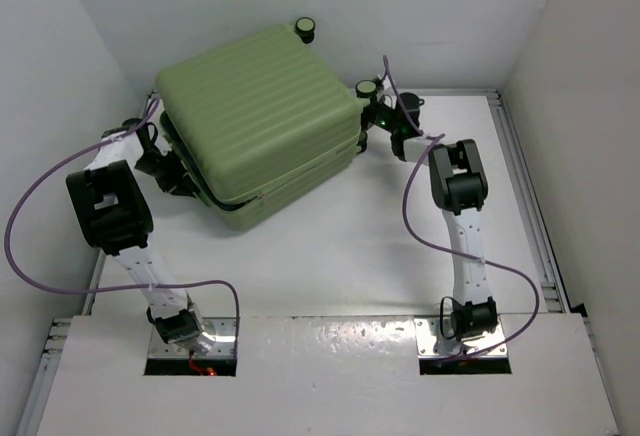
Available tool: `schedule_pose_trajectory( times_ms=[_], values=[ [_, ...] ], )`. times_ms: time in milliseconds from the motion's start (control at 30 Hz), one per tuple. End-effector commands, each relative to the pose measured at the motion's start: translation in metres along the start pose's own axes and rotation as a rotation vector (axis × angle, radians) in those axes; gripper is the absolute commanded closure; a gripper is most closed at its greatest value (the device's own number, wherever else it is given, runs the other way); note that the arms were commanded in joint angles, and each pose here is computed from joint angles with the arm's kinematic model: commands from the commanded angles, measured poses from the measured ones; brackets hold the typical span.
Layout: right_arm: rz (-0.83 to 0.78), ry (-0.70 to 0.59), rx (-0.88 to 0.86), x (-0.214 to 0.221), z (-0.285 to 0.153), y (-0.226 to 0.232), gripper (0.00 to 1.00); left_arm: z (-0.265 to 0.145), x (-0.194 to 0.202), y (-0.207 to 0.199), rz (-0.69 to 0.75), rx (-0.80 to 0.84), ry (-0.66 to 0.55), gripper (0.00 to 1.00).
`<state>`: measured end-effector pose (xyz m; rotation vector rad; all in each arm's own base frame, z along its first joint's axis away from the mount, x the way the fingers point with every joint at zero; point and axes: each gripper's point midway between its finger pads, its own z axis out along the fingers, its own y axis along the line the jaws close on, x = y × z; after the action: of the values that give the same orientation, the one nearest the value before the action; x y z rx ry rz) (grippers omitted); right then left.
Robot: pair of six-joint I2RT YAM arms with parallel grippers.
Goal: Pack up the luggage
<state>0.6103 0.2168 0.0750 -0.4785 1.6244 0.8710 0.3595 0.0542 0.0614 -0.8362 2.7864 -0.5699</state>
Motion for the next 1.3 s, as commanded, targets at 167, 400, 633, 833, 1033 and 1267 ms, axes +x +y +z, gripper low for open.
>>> schedule_pose_trajectory(
  times_ms=[167,400,633,833,1033,1267],
  values=[
    [-0.031,-0.192,0.602,-0.039,-0.024,-0.174,1.00,0.029,-0.087,0.087,0.161,-0.301,-0.277,1.00],
    [-0.051,-0.199,0.585,-0.029,0.008,-0.172,1.00,0.035,-0.085,0.063,0.219,-0.247,-0.287,1.00],
    [-0.030,-0.156,0.542,-0.019,-0.008,-0.145,0.97,0.028,-0.081,0.024,0.268,-0.140,-0.333,0.44],
    [-0.008,-0.151,0.471,-0.036,-0.028,-0.116,0.36,-0.021,-0.073,-0.040,0.397,0.016,-0.483,0.22],
    [-0.007,-0.133,0.353,-0.056,-0.041,-0.072,0.33,-0.058,-0.055,-0.080,0.514,0.152,-0.575,0.22],
    [-0.030,-0.115,0.215,-0.065,-0.049,-0.024,0.27,-0.129,-0.026,-0.128,0.713,0.366,-0.792,0.22]
  ],
)
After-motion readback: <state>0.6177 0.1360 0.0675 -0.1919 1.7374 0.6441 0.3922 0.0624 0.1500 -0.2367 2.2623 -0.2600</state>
